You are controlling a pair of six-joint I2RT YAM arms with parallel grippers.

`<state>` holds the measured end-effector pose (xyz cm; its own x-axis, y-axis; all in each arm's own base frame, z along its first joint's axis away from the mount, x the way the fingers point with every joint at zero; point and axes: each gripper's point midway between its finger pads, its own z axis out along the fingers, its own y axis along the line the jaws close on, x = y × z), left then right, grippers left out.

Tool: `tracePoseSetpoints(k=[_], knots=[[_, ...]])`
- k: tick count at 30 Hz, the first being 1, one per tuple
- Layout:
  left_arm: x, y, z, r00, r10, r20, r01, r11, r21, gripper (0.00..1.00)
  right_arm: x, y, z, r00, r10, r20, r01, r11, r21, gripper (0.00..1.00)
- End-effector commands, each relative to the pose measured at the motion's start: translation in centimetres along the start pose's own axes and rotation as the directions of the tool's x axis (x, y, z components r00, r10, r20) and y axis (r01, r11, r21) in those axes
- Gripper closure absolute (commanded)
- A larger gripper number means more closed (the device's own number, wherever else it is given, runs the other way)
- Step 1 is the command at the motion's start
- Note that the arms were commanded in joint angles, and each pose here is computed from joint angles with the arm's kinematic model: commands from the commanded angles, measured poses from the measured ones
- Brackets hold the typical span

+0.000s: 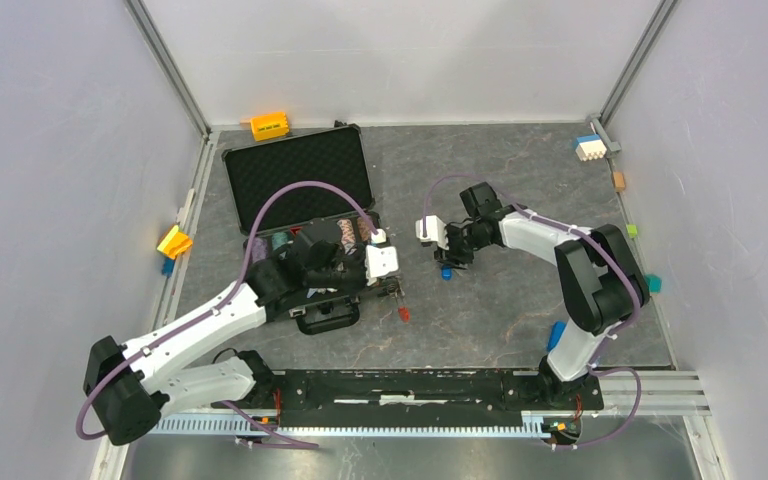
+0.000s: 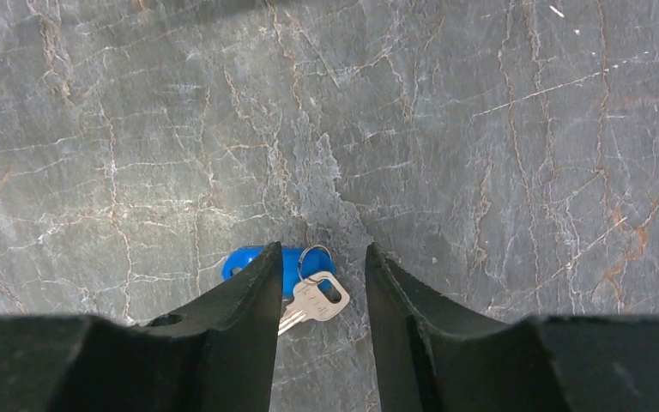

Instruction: Put the keys on the keyring

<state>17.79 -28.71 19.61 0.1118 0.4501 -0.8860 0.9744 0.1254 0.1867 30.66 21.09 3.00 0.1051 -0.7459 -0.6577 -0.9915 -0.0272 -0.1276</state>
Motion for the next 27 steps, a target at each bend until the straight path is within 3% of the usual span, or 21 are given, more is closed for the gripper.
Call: tracePoseSetpoints(k=[1, 14, 27], knots=[[-2.1, 0.4, -0.7, 0.998, 0.029, 0.061, -0.029, 1.000, -0.012, 0.98, -0.8, -1.4, -0.2, 0.999, -0.049, -0.003, 0.049, 0.999, 0.007, 0.56], [-2.0, 0.3, -0.8, 0.998, 0.030, 0.062, -0.029, 1.000, -0.010, 0.98, 0.1, -0.6, 0.3, 0.999, -0.048, -0.023, 0.047, 0.998, -0.038, 0.56], [-1.9, 0.3, -0.7, 0.998, 0.027, 0.059, -0.026, 1.000, -0.007, 0.98, 0.4, -1.4, 0.5, 0.999, -0.026, -0.038, 0.024, 0.998, -0.055, 0.66]])
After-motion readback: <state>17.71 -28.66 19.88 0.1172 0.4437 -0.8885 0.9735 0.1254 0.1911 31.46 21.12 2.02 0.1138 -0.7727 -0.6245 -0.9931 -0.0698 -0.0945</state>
